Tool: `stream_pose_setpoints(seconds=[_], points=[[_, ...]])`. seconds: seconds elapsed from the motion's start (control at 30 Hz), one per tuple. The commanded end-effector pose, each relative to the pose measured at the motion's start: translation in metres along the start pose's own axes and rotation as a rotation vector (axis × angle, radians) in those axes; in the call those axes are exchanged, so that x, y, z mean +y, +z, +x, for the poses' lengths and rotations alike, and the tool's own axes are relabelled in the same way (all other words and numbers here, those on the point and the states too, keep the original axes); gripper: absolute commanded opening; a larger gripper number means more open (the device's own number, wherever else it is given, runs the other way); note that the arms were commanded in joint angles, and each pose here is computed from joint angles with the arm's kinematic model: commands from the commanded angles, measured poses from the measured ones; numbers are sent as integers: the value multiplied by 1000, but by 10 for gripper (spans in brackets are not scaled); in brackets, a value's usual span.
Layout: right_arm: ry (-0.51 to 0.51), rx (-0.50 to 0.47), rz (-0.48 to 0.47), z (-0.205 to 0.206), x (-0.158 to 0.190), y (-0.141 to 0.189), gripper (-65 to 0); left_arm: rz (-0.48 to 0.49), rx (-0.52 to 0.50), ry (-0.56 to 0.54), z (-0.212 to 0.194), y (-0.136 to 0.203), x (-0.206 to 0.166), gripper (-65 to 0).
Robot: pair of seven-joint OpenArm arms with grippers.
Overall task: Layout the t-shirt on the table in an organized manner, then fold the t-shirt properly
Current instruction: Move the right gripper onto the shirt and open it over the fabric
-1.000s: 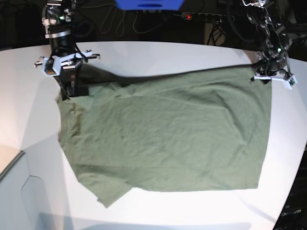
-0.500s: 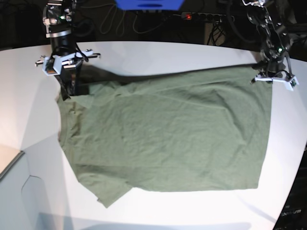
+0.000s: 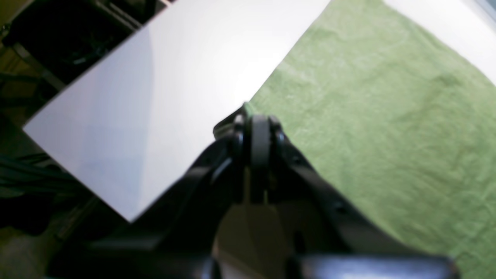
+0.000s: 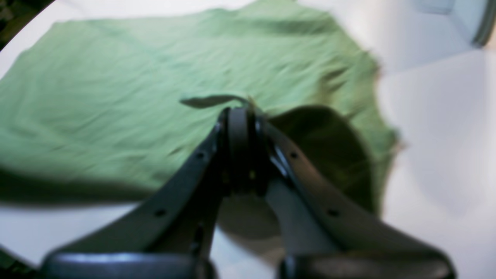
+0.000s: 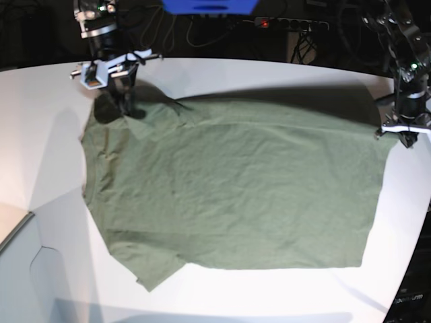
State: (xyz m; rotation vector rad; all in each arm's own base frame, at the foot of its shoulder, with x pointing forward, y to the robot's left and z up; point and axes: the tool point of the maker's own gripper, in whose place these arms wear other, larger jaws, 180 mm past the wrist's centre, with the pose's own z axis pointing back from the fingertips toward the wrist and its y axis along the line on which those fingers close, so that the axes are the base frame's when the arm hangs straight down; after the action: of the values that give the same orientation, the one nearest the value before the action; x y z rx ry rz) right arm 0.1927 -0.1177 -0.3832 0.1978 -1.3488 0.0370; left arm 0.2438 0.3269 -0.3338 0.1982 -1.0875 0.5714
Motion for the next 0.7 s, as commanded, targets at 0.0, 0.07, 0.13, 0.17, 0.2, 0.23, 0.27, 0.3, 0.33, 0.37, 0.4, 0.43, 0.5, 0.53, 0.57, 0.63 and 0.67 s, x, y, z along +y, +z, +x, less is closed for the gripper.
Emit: stream_pose_setpoints(seconds=[0.0,0.07,0.13,0.17,0.2,0.23,0.27,0.3,0.33,0.37,0.4,0.43,0.5,0.53,0.57,0.63,0.67], points=[[-9,-30,13,7,5,4,-650,-3,-61,-10,19,1,-1,-650],[-27,1,38,-2,17,13,-650,13,-68,-4,22,2,5,-650],[-46,34,60,-12,29,21,-650,37,-74,4,24,2,15,-650],[-54,50,70,-16,34,26,-650,45,-73,6,24,2,18,-650],[-62,62,80,-19,38,30,-650,47,-78,5,25,2,19,-650],[-72,69,97,-21,42,33,-650,48,-80,5,25,2,19,-650],[-84,76,115,-23,46,36,-650,48,-87,-3,29,2,20,-650],[-94,85,129,-25,48,39,-650,48,-93,-11,32,2,21,-650],[-102,91,140,-26,50,42,-650,48,-95,-14,33,2,22,-650],[-106,95,147,-26,51,44,-650,48,-95,-14,33,2,22,-650],[-107,99,146,-27,51,45,-650,49,-94,-18,33,2,23,-650],[-109,105,145,-29,51,47,-650,49,-95,-20,34,2,23,-650],[-111,110,146,-30,52,49,-650,50,-93,-21,33,2,24,-650],[-107,111,139,-30,49,50,-650,51,-91,-21,32,2,24,-650],[-101,110,128,-29,44,50,-650,52,-89,-22,31,2,24,-650],[-91,99,109,-27,36,51,-650,52,-89,-22,31,2,24,-650],[-88,76,100,-22,32,50,-650,52,-87,-21,30,2,25,-650]])
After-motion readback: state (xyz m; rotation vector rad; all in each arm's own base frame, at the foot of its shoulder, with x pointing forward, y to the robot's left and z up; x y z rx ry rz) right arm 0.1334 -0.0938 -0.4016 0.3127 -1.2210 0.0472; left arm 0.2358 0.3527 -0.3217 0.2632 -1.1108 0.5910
